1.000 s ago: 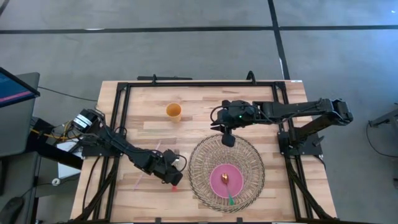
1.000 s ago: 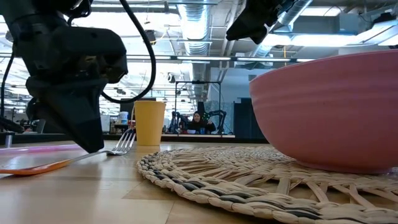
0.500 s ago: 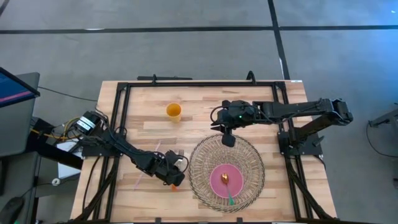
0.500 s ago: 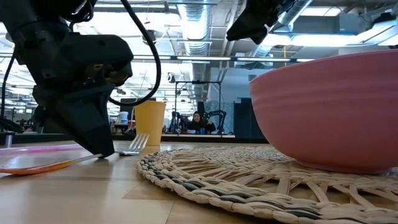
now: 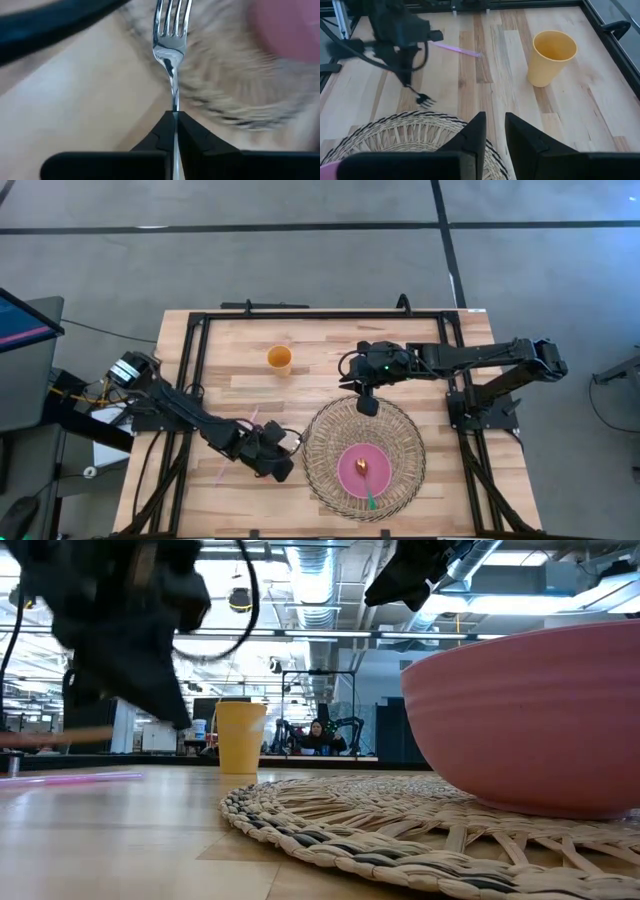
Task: Pick & Place Utensil
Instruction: Put the white and orange fork into the pink bowl
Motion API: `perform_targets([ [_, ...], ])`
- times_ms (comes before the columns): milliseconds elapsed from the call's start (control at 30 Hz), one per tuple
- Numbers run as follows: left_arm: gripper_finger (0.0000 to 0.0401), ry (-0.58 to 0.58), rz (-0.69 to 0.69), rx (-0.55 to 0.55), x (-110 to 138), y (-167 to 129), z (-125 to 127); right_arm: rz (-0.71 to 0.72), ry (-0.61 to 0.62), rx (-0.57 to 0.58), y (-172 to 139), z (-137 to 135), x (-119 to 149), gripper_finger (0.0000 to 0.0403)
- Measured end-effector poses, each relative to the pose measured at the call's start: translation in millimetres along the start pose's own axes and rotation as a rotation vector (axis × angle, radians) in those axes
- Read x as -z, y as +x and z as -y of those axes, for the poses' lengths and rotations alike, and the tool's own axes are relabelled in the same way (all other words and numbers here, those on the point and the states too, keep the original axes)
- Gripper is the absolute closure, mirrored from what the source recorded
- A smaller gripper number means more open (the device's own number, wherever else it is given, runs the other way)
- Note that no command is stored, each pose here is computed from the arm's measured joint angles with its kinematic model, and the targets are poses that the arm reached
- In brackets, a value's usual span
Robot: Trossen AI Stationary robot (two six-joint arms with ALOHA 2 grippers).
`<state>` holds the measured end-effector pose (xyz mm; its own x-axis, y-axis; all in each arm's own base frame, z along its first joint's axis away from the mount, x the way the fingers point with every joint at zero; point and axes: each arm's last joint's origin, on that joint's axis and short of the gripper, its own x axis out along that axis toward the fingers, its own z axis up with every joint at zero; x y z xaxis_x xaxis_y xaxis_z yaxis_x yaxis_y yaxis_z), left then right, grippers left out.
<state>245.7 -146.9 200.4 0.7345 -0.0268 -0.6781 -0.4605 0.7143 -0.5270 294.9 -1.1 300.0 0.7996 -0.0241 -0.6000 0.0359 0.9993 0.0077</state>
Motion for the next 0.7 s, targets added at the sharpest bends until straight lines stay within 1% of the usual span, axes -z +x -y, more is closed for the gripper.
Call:
perform_targets([
  [100,0.0392,-0.045,0.041,0.101,-9.4,-12.6,8.8,0.0,0.0,0.0,0.0,-0.1,0.0,0.0337],
  [167,0.0392,-0.087,0.056,0.197,-16.8,-20.6,16.1,0.0,0.0,0.0,0.0,0.0,0.0,0.0337],
  [233,0.0394,-0.157,0.045,0.301,-23.6,-27.0,23.4,0.0,0.0,0.0,0.0,0.0,0.0,0.0337],
  [333,0.0394,-0.221,0.016,0.41,-31.2,-30.1,29.7,0.0,0.0,0.0,0.0,-0.1,0.0,0.0337],
  [400,0.0393,-0.271,0.0,0.444,-36.2,-29.1,30.6,0.0,-0.001,-0.002,0.0,-0.6,0.0,0.0337],
  [567,0.0393,-0.416,-0.032,0.451,-49.9,-22.2,24.8,0.0,-0.001,-0.002,0.0,-0.6,0.0,0.0337],
  [633,0.0393,-0.474,-0.033,0.473,-56.6,-21.3,24.0,0.0,-0.001,-0.002,0.0,-0.6,0.1,0.0337],
  [700,0.0392,-0.505,-0.028,0.512,-63.4,-21.5,24.3,0.0,-0.001,-0.002,0.0,-0.6,0.1,0.0337],
])
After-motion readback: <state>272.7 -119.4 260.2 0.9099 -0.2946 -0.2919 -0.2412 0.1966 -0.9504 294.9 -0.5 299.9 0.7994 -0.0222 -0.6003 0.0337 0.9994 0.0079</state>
